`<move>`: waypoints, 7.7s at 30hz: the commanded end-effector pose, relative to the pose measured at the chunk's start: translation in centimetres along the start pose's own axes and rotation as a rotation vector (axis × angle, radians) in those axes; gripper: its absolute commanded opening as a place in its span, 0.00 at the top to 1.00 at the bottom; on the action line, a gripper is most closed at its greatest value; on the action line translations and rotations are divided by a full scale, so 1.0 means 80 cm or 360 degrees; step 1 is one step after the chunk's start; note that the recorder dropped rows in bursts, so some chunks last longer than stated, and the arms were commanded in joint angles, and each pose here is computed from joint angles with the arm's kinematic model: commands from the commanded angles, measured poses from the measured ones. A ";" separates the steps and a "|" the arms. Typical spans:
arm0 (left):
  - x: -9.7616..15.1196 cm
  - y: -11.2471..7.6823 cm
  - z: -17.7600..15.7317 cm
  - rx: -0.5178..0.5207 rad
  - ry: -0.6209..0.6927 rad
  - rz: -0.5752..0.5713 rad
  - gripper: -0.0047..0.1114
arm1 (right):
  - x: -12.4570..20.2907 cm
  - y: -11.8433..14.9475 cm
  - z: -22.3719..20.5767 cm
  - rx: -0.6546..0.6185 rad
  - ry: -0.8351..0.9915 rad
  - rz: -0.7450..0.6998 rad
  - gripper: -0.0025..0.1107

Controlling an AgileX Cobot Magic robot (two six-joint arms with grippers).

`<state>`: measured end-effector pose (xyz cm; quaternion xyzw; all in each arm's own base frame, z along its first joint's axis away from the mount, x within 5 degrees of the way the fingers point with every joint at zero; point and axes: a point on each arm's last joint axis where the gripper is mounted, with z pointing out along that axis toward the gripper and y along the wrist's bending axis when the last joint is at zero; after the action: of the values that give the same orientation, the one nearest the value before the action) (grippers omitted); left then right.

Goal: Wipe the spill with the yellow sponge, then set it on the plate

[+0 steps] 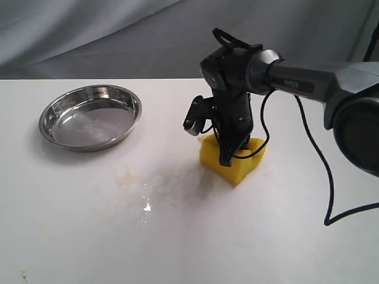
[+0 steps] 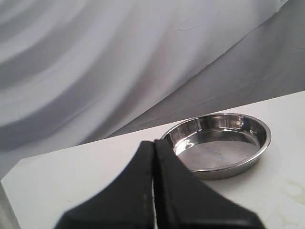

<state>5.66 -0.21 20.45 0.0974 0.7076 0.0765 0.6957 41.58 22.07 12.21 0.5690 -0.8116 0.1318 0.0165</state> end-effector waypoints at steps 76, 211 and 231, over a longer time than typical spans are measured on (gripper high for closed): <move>0.000 0.000 0.000 0.0001 -0.0013 -0.0012 0.96 | -0.115 0.030 -0.148 -0.0480 -0.1943 0.1051 0.98; 0.000 0.000 0.000 0.0001 -0.0013 -0.0012 0.96 | 0.306 -0.153 -0.100 0.0163 -0.0670 0.1683 0.98; 0.000 0.000 0.000 0.0001 -0.0013 -0.0012 0.96 | 0.289 0.054 -0.010 0.0488 -0.1692 0.1498 0.98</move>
<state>5.66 -0.21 20.45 0.0974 0.7076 0.0765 0.6957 30.06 -0.58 16.11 0.0783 -0.8723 0.0137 -0.4825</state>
